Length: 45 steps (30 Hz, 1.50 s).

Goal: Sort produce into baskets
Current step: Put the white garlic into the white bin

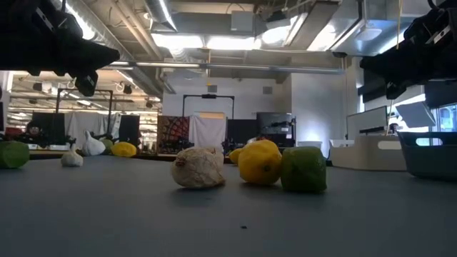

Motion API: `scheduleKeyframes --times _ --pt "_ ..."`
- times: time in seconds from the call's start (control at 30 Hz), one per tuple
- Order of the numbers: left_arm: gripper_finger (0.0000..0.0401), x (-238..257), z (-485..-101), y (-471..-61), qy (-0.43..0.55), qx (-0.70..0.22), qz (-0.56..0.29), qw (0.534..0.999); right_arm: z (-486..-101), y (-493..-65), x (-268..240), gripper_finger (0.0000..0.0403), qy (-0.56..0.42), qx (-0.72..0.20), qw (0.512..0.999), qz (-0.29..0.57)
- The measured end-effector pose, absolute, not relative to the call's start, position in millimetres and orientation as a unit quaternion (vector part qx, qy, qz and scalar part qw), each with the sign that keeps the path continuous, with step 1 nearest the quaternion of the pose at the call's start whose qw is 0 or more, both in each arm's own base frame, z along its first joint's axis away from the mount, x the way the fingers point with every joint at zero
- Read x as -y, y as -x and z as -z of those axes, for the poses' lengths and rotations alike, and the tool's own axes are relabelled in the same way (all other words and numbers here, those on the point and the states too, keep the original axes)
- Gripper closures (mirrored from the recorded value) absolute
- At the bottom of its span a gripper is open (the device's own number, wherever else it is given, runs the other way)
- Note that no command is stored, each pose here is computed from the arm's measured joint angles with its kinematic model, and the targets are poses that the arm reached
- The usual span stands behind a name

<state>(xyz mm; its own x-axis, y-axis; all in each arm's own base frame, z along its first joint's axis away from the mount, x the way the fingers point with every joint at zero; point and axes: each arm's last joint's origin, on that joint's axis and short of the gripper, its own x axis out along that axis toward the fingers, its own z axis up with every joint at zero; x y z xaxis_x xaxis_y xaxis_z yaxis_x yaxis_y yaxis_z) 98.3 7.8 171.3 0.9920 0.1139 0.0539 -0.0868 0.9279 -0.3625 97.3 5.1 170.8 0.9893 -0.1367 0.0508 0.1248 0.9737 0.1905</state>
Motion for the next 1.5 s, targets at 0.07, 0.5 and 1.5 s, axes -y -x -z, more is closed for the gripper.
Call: scheduleKeyframes --times 0.07,0.5,1.5 --pt "0.0384 -8 -171 -98 0.189 0.037 -0.051 0.98 -171 -97 -5 0.0398 -0.094 0.032 0.993 0.065" --pt "0.0384 -9 -172 -98 0.197 0.044 -0.068 0.977 -169 -102 -6 0.0398 -0.06 0.009 0.996 0.067" --pt "0.0384 -11 -176 -97 0.15 0.068 -0.105 0.981 -223 -187 15 0.0398 0.27 -0.149 0.943 0.126"
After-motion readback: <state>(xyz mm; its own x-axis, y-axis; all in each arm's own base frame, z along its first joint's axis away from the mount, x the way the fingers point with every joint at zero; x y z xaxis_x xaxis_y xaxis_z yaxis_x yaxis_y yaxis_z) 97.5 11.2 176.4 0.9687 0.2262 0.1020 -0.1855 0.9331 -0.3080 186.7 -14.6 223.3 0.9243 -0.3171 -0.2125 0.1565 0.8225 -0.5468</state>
